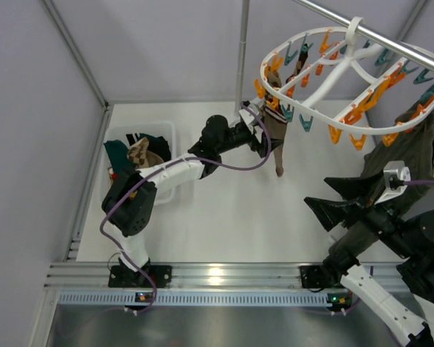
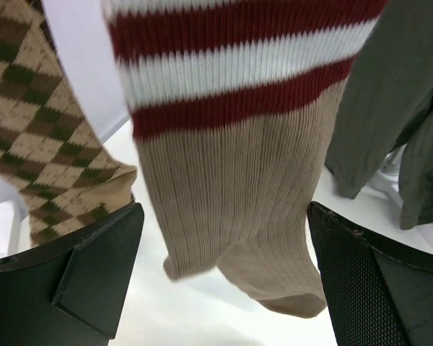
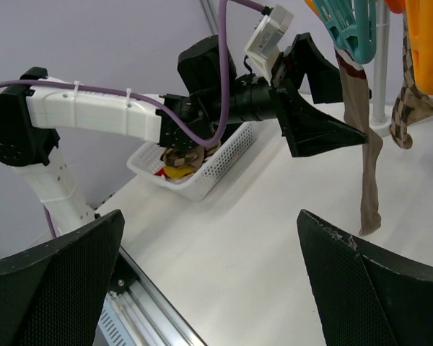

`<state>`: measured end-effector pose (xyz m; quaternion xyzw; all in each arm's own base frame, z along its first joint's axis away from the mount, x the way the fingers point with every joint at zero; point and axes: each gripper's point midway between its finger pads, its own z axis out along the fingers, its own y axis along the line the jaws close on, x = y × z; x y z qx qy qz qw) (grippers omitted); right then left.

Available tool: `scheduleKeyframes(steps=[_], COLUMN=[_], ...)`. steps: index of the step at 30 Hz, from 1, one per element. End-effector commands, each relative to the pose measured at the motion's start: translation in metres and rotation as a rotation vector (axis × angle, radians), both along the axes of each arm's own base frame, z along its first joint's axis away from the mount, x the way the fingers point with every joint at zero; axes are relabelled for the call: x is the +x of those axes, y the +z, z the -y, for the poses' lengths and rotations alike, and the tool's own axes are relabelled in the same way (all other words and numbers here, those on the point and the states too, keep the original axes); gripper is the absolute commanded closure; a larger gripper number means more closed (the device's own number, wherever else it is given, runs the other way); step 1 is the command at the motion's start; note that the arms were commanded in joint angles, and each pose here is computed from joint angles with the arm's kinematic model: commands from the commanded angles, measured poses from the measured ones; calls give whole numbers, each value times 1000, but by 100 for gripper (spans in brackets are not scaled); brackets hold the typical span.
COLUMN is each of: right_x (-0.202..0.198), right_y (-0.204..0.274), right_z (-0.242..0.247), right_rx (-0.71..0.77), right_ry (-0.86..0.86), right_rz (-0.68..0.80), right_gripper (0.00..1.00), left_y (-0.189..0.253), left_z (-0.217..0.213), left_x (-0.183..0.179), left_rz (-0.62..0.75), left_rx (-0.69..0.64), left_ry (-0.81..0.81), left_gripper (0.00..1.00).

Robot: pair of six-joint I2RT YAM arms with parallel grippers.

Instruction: Remove the socks clipped to the hanger

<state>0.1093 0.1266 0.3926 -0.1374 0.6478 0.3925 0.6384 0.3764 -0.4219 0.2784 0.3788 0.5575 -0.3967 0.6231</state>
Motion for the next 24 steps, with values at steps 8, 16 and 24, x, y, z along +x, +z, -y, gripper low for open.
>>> scheduleKeyframes(steps=[8,16,24], right_x=[9,-1,-4], right_y=[0,26,63], right_z=[-8,-17,-24], right_rx=[-27,1,16], right_ry=[16,89,137], right_rz=[12,77,122], right_gripper=[0,1,1], left_y=[34,47,51], left_z=[17,-8,-12], left_x=[-1,-14,-70], left_rz=[59,-17,-55], left_rx=[-88,-156,-196], left_ry=[-77,91,234], left_gripper=[48,100,100])
